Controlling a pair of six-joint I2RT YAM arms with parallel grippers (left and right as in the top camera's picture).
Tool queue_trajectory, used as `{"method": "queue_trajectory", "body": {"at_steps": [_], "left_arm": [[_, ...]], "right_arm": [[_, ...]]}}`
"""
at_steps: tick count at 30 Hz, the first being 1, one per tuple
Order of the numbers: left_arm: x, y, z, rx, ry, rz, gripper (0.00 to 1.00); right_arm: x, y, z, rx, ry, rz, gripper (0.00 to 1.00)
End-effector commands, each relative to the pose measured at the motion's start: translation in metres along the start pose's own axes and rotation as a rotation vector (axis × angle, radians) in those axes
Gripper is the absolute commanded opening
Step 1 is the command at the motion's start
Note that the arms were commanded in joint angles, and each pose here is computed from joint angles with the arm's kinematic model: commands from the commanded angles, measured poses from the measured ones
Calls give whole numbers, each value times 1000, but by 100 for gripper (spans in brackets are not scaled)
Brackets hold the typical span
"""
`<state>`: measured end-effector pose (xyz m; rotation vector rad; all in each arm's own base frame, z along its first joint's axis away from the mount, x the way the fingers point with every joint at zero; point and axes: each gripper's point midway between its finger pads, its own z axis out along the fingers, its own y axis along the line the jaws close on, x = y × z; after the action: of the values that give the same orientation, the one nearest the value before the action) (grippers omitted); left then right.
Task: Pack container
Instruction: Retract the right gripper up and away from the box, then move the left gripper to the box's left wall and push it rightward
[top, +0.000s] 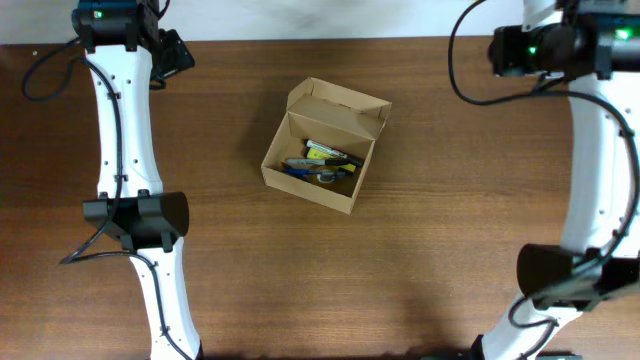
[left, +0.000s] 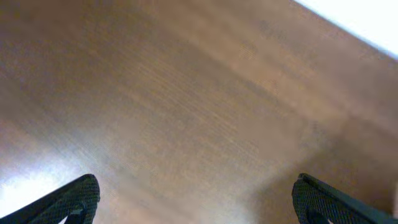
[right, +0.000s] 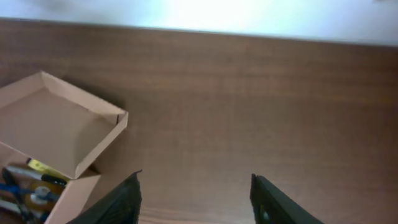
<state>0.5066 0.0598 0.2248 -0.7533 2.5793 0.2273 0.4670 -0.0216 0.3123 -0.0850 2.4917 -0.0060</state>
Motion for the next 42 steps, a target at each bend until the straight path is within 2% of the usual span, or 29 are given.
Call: {"method": "queue_trajectory", "body": {"at_steps": [1,8,11,14,18,25,32,42], "left_arm": [[-10,-10,3,50,-31,-9,100],[-12,-32,1,170,-23,14,100],[-10,-50,-3,267,-27,199,100],[0,-55,-3,305,-2,309,100],[29,-59,6,355,110,423,100],[108,-62,55,297,426,524,100],[148,-89,64,332,494,670,100],[177,-112,52,338,524,752,100]], "right_arm": [[24,7,38,-47,114,29,64],[48,2,66,-53,190,47,67],[57,2,75,-76,215,82,66],[64,7,86,-103,230,93,66],[77,-1,96,-72,264,96,66],[85,-33,96,-43,271,165,66],[86,-30,96,-130,263,209,65],[86,-30,97,-130,263,207,65]]}}
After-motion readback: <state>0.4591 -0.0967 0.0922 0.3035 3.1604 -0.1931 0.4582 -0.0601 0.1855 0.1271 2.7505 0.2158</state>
